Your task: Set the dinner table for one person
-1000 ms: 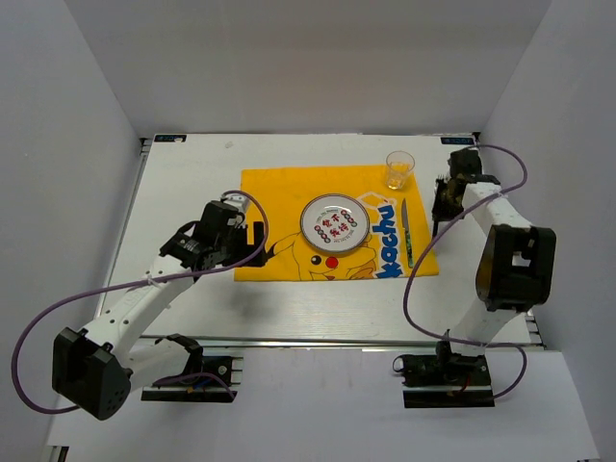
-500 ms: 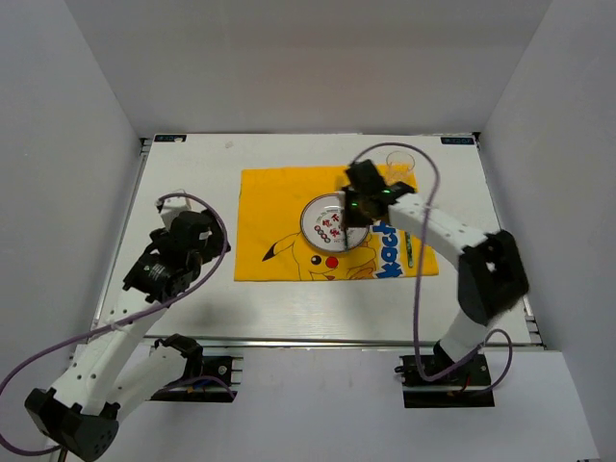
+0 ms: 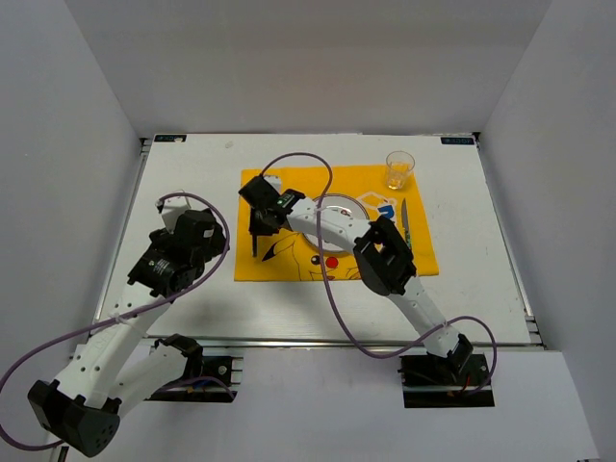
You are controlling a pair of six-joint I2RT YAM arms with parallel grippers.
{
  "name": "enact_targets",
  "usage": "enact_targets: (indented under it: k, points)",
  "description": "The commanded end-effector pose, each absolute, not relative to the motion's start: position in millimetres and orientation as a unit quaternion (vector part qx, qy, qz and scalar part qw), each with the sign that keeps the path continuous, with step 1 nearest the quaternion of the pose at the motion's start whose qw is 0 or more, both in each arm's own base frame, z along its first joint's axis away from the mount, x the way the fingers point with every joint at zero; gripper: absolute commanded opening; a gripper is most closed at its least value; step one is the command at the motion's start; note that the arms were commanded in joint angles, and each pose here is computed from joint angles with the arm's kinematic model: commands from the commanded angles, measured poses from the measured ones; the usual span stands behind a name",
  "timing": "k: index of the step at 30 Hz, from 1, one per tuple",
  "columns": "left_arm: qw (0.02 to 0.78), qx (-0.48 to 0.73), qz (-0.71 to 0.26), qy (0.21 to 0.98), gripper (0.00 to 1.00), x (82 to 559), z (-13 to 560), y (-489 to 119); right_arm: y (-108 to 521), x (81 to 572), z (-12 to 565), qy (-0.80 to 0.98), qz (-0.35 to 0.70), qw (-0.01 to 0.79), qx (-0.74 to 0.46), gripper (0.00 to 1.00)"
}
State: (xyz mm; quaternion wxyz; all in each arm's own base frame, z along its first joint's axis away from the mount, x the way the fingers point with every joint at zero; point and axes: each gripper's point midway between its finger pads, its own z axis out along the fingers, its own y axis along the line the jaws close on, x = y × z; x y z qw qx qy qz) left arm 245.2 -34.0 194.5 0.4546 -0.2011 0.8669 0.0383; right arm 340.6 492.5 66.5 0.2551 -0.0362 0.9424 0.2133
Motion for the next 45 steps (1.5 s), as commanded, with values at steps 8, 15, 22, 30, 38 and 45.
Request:
enact_targets:
  k: [8,15,22,30,38,45]
  points:
    - [0.460,-0.180,0.014,0.869,0.98,249.7,200.2,-44.0,477.9,353.1,63.1,0.945,0.164,0.283,0.020,0.00]
    - [0.464,-0.175,0.006,0.869,0.98,248.9,201.9,-45.8,478.2,350.4,50.2,0.949,0.154,0.274,0.002,0.00]
    - [0.461,-0.167,0.000,0.872,0.98,249.8,200.6,-49.2,475.3,350.4,42.9,0.953,0.141,0.267,-0.029,0.00]
    - [0.460,-0.165,-0.001,0.872,0.98,249.6,200.4,-49.9,474.9,345.0,40.9,0.955,0.138,0.257,-0.061,0.00]
    - [0.461,-0.165,-0.001,0.872,0.98,249.6,200.3,-49.8,474.9,341.4,36.2,0.957,0.137,0.249,-0.058,0.00]
    - [0.460,-0.163,-0.001,0.873,0.98,249.6,199.9,-50.0,476.6,338.5,40.6,0.957,0.142,0.248,-0.053,0.00]
